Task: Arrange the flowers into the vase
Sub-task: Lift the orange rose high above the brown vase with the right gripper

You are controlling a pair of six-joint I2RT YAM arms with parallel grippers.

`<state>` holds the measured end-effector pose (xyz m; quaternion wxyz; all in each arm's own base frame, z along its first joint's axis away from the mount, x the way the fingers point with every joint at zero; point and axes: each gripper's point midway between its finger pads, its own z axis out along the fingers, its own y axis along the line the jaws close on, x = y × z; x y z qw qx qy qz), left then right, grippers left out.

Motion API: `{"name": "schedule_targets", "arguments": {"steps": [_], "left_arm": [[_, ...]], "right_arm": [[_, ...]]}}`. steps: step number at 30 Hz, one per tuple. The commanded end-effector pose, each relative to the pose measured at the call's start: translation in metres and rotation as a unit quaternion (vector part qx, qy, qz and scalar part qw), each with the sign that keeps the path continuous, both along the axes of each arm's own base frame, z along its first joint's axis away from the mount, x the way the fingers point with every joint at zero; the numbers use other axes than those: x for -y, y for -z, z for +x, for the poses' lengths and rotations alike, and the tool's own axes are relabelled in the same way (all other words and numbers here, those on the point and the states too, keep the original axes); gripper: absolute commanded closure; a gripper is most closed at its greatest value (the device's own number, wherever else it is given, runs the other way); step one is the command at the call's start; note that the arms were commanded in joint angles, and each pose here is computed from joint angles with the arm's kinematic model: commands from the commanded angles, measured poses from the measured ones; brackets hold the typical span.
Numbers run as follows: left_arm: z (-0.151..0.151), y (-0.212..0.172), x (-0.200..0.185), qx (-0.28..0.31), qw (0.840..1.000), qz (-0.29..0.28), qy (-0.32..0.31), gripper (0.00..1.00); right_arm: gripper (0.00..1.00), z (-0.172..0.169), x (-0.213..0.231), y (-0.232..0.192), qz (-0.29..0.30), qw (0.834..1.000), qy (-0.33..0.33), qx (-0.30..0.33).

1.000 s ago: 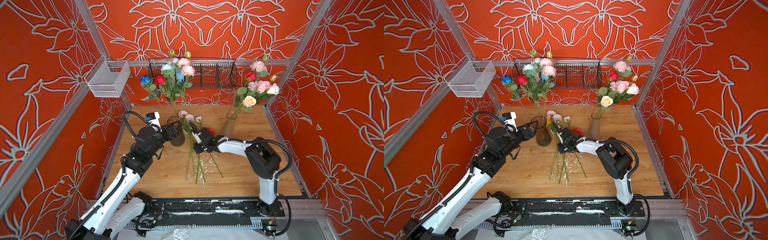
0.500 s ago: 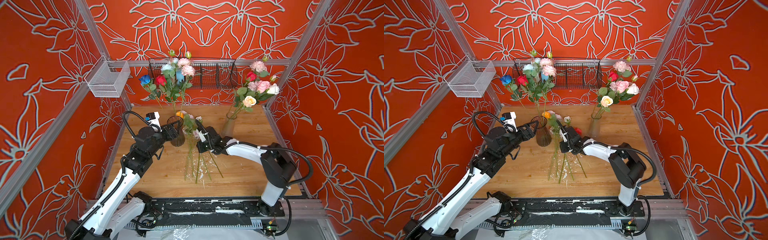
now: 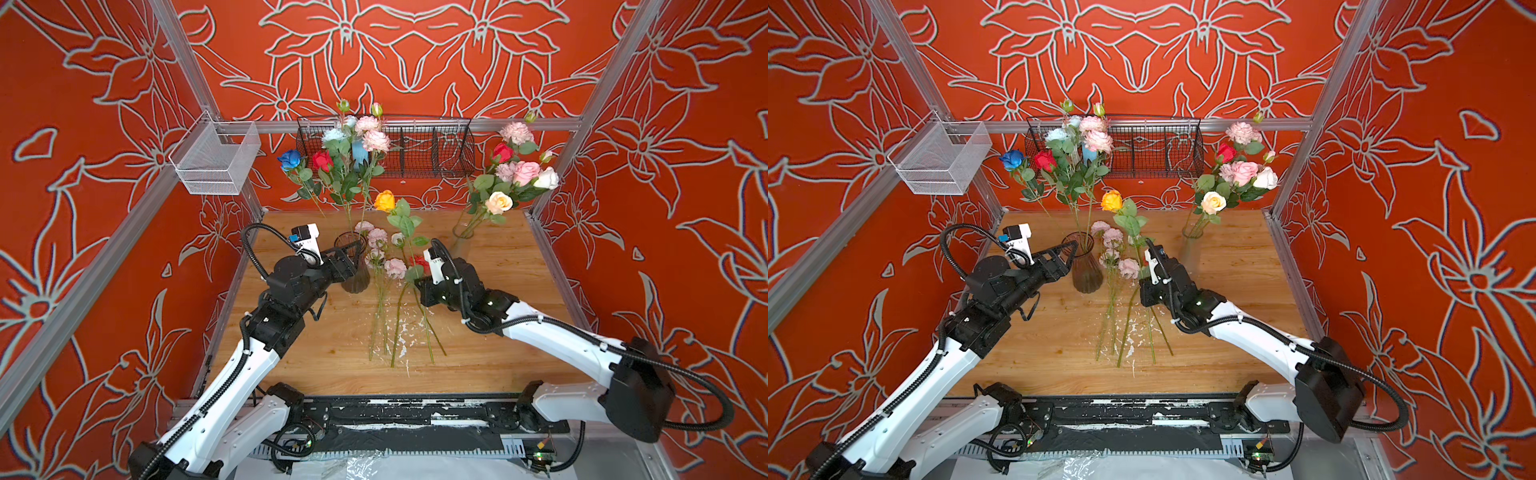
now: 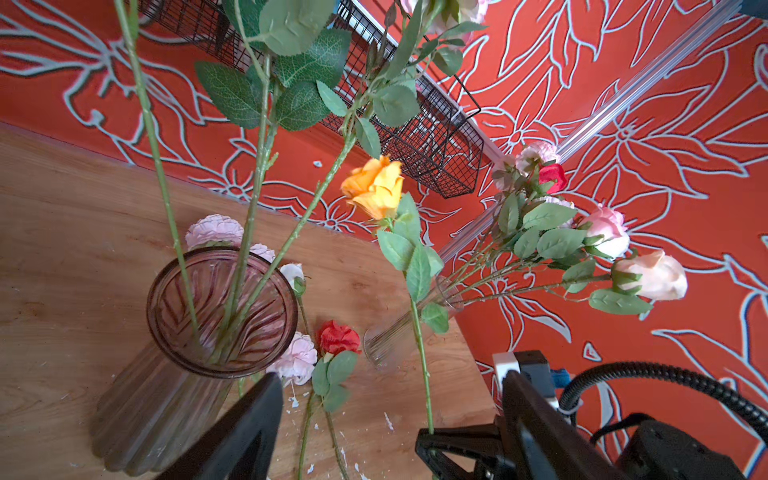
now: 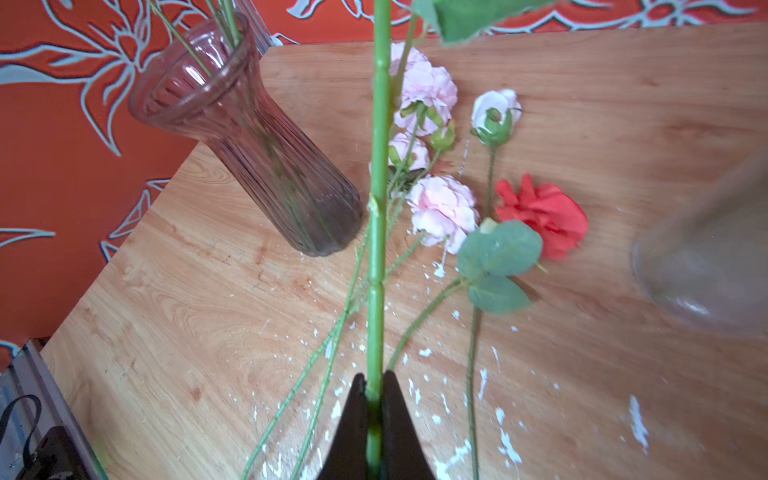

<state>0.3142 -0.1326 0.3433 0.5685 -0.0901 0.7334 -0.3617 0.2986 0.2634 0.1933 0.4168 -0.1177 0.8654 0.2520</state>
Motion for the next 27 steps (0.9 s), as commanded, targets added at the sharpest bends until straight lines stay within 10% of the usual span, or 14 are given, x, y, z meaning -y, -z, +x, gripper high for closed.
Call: {"name": "schedule_targets", "arguments": {"steps": [1,18,27], "left_arm": [[-0.003,-0.008,0.0,0.02,1.0,-0.001,0.002,0.17],[-0.009,-0.017,-0.022,0.041,0.998,0.013,-0.051,0.15],[-0.019,-0.024,-0.078,0.063,0.981,0.024,-0.184,0.12]], "right_arm": [[0.99,-0.003,0.006,-0.005,0.015,1.0,0.017,0.008],[0.99,-0.005,0.012,-0.066,0.089,0.988,0.025,0.121],[0.99,0.018,-0.017,-0.176,0.15,0.946,-0.001,0.287]]}}
